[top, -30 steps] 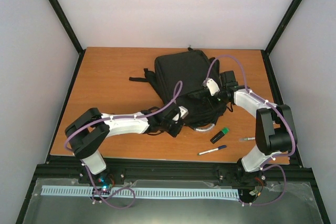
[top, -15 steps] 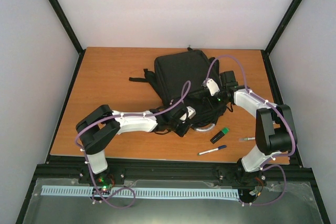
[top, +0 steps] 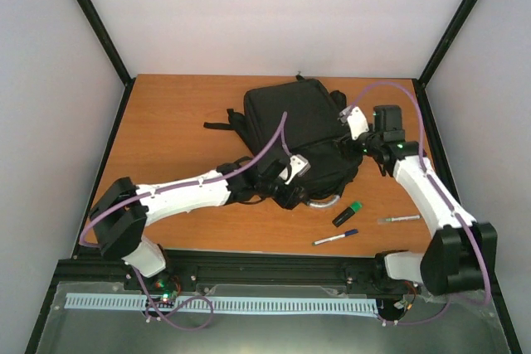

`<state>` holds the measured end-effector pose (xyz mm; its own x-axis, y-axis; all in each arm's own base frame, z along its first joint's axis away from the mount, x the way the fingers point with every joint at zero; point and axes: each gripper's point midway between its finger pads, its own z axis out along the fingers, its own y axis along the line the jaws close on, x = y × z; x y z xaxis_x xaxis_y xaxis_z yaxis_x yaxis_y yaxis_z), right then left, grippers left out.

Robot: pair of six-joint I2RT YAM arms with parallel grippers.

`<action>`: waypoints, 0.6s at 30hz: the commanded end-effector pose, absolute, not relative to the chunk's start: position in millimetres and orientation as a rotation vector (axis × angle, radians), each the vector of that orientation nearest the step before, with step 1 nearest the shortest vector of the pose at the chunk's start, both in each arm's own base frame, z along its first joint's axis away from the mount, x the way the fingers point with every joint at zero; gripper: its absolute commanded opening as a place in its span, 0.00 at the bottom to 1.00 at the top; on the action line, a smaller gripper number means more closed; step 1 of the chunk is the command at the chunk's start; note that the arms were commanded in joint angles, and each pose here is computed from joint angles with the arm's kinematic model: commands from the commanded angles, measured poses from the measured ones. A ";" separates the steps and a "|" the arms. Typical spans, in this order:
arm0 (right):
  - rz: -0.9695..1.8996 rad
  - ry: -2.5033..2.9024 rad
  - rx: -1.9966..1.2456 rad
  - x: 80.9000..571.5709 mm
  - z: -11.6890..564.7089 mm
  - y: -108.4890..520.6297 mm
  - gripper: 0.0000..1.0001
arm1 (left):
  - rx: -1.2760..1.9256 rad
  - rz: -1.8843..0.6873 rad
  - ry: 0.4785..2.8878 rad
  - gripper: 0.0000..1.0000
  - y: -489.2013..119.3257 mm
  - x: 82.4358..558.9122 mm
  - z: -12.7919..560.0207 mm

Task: Pack the student bag
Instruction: Zip the student bag at the center of the board, then adjust the student bag at the center of the board.

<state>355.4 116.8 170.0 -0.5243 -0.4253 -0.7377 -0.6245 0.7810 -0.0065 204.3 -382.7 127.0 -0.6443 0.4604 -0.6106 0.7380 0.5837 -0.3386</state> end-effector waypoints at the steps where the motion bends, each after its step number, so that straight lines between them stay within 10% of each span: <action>1: 0.273 2.120 -0.698 349.9 200.4 97.9 0.62 | 0.805 -0.727 2.305 0.63 -375.2 232.9 175.2; 7: 0.275 2.091 -0.718 322.4 217.6 95.2 0.69 | 0.314 -0.572 2.381 0.79 -313.8 308.0 195.1; 18: -0.198 2.062 -0.762 311.9 191.5 41.1 0.69 | -0.167 -0.612 2.483 0.79 -245.4 411.5 164.8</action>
